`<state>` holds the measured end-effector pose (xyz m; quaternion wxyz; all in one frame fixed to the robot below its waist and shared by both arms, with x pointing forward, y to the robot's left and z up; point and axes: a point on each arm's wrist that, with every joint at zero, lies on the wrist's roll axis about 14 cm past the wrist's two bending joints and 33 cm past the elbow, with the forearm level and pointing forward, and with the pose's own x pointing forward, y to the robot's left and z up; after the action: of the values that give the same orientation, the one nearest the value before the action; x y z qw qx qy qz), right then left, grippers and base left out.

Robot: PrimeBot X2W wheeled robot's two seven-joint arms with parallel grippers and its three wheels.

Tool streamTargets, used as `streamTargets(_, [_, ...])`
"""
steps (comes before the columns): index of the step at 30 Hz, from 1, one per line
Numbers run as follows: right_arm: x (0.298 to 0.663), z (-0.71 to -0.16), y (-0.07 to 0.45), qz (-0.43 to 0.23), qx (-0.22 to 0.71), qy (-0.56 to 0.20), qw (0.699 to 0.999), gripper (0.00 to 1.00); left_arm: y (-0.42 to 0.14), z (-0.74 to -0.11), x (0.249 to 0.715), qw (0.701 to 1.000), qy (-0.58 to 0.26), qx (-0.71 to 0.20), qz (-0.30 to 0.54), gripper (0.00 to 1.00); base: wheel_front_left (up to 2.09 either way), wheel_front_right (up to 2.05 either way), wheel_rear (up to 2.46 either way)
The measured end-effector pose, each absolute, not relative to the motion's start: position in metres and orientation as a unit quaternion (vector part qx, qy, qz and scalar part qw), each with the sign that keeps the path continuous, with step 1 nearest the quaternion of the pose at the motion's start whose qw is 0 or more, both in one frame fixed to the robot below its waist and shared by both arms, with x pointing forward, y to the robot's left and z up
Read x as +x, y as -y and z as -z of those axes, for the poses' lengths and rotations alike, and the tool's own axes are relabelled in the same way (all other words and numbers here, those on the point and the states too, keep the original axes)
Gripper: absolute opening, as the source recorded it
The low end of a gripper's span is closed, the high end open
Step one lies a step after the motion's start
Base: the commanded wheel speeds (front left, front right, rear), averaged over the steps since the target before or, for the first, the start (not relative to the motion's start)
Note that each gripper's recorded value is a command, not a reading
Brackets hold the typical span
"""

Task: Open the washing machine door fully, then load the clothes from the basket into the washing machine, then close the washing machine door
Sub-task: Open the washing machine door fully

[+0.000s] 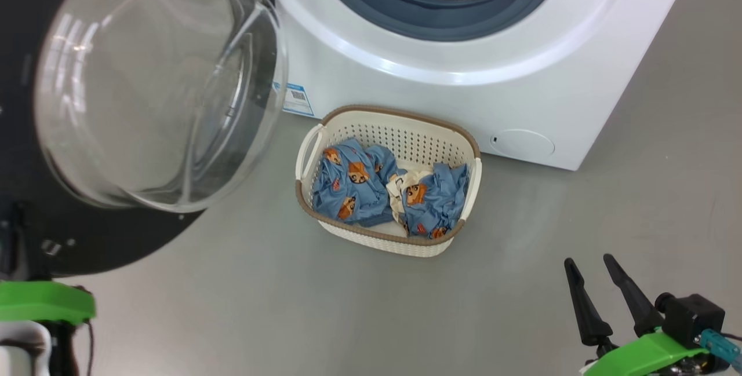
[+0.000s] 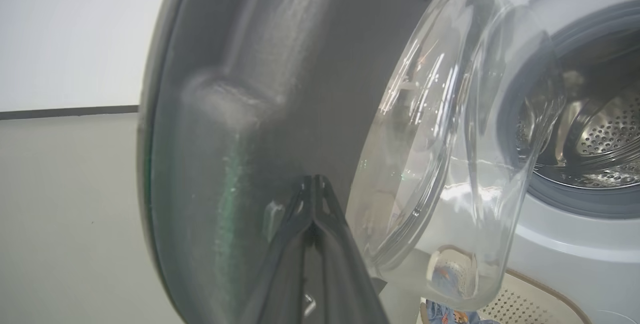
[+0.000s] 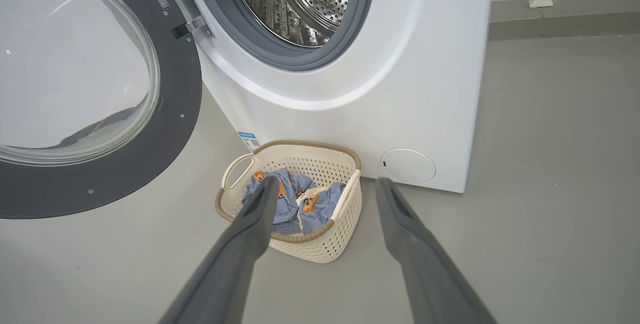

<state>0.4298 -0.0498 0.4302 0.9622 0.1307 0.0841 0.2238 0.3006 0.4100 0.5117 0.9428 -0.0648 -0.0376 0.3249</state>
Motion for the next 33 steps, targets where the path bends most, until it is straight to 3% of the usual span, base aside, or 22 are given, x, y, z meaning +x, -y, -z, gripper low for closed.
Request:
streamTargets(25, [0.446,-0.437,0.051,-0.227,0.122,-0.068,0.964,1.00,-0.448,-0.499,0.306,0.924,0.023,-0.072,-0.374,0.00,0.00,0.00,0.00])
streamTargets(33, [0.443,-0.448,0.055,-0.222,0.121,-0.054,0.966,1.00,-0.436,-0.536,0.319,0.935,0.079,-0.050,-0.341,0.00,0.00,0.00,0.00])
